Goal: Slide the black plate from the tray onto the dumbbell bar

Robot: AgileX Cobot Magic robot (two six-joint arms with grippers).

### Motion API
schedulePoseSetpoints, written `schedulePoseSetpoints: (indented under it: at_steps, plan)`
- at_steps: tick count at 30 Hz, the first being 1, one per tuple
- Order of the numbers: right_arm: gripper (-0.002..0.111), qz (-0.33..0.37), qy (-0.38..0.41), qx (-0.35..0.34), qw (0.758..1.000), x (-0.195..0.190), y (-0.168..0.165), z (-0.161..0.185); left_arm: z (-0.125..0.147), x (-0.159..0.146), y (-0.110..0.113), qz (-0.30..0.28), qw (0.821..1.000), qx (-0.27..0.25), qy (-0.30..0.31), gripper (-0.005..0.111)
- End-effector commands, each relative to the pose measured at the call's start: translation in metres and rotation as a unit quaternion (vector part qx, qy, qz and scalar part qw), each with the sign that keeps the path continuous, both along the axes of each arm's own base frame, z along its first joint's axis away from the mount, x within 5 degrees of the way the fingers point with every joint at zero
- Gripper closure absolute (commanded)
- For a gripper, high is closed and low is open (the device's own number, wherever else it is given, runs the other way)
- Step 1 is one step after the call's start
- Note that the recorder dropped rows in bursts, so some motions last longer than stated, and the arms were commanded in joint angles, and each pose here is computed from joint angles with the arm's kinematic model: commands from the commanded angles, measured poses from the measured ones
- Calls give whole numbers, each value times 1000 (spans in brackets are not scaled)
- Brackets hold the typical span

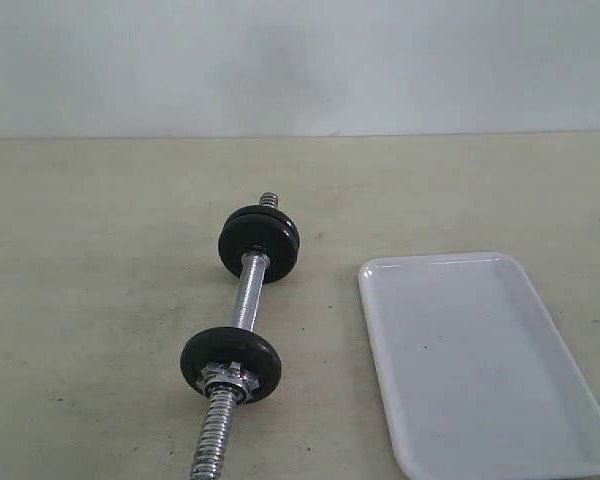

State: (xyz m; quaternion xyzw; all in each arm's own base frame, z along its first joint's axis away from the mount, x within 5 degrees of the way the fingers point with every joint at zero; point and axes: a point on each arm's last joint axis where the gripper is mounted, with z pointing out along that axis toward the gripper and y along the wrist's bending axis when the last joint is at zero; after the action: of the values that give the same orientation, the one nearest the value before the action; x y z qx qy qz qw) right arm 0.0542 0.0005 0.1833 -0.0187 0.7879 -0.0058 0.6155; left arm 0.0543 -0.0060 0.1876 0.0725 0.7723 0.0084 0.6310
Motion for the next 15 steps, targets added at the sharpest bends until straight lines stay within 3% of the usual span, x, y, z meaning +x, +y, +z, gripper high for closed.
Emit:
schedulePoseSetpoints:
  at_steps: [1, 5, 15]
  plan:
    - [109, -1, -5, -2, 1000, 0, 0, 1, -2, 0, 0, 4, 1000, -20, 5, 102]
    - [109, -2, -3, -2, 1000, 0, 0, 0, -2, 0, 0, 14, 998, -64, 9, 102]
    - [109, -2, -3, -2, 1000, 0, 0, 0, -2, 0, 2, 17, 999, -35, 9, 102]
